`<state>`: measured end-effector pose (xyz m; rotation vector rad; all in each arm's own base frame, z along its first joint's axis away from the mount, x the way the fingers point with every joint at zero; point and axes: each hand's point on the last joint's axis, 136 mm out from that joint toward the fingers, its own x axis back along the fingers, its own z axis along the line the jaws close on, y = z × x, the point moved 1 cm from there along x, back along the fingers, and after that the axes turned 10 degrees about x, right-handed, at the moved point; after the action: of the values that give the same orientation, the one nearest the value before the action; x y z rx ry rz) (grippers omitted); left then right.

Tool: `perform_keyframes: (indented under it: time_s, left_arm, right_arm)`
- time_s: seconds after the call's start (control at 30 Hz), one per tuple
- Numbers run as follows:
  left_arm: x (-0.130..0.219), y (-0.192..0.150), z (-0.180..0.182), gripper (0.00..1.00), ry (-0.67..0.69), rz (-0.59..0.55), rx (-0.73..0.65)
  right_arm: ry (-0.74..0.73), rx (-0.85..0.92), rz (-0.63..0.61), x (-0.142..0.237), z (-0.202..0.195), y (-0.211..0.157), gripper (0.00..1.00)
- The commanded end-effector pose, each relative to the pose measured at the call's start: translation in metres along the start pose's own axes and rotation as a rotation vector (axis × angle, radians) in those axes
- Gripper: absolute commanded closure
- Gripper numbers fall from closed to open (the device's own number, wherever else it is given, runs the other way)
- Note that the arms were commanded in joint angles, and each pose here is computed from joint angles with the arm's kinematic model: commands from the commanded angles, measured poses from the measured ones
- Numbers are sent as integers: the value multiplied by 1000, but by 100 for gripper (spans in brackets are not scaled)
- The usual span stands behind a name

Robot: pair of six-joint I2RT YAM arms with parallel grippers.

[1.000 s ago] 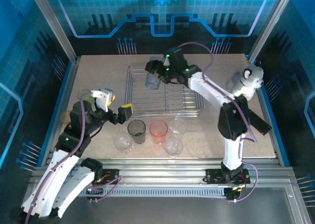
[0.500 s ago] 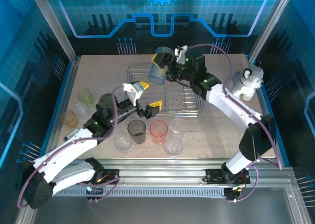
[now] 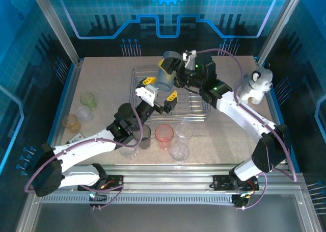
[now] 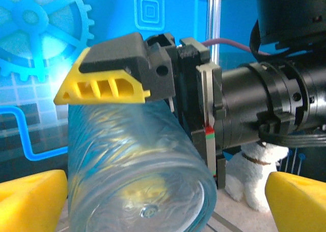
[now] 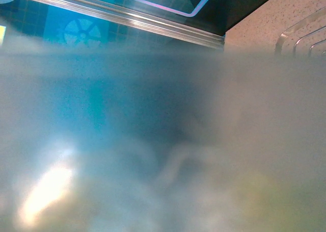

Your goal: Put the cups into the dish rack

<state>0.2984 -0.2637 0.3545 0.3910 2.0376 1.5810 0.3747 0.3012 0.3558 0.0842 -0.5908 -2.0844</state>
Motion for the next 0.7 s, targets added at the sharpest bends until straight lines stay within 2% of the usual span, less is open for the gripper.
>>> perform_keyframes:
  time_s: [0.0, 0.33, 0.53, 0.67]
  left_arm:
    - [1, 29, -1, 1, 46, -125, 30]
    - [-3, 16, 14, 15, 185, -119, 101]
    - [-1, 11, 18, 30, 234, -118, 141]
    - [-1, 8, 17, 29, 229, -119, 169]
  right_arm:
    - [31, 11, -30, 0, 13, 3, 100]
    - [26, 19, -36, -2, 21, 3, 100]
    - [23, 15, -33, -1, 22, 2, 100]
    - [29, 15, -42, 0, 26, 3, 100]
